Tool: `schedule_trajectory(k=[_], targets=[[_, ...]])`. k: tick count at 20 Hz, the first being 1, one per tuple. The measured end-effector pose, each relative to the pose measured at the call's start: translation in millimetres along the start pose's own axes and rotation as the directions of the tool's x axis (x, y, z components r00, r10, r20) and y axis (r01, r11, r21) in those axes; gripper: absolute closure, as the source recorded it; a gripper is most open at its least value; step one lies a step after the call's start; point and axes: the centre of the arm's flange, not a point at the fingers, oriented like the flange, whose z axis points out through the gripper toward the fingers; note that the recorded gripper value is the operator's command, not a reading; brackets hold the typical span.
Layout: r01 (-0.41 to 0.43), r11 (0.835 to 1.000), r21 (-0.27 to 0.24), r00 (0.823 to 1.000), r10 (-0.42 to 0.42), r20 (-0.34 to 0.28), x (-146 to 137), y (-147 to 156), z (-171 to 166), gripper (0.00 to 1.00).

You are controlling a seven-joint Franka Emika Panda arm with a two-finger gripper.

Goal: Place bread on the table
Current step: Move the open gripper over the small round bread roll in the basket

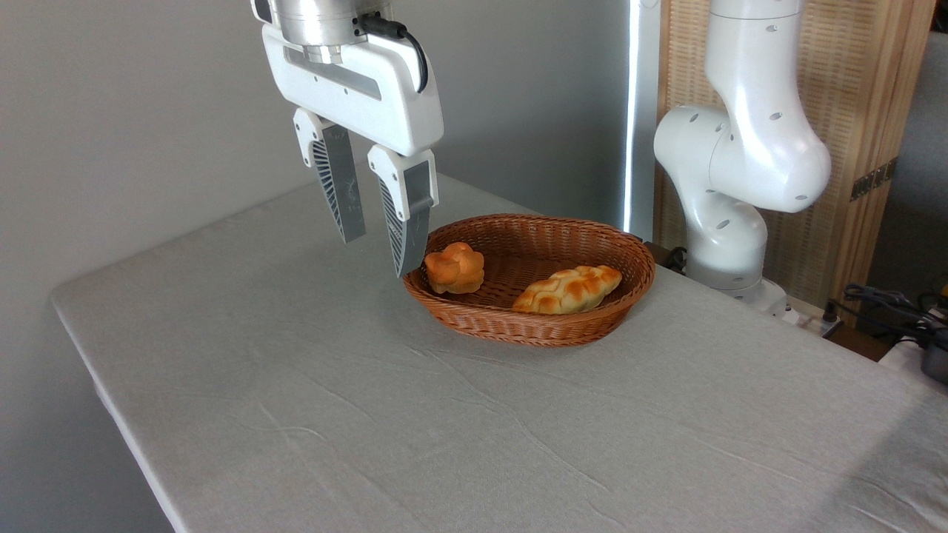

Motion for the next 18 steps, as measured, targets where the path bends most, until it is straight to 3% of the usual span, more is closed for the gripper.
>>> schedule_trajectory(k=[12,18], targets=[[-0.002,1.000,0.005,1.000,0.002,-0.007,-1,2,-5,0.00],[-0.036,0.999,-0.003,0.999,0.036,-0.004,-5,29,-11,0.00]])
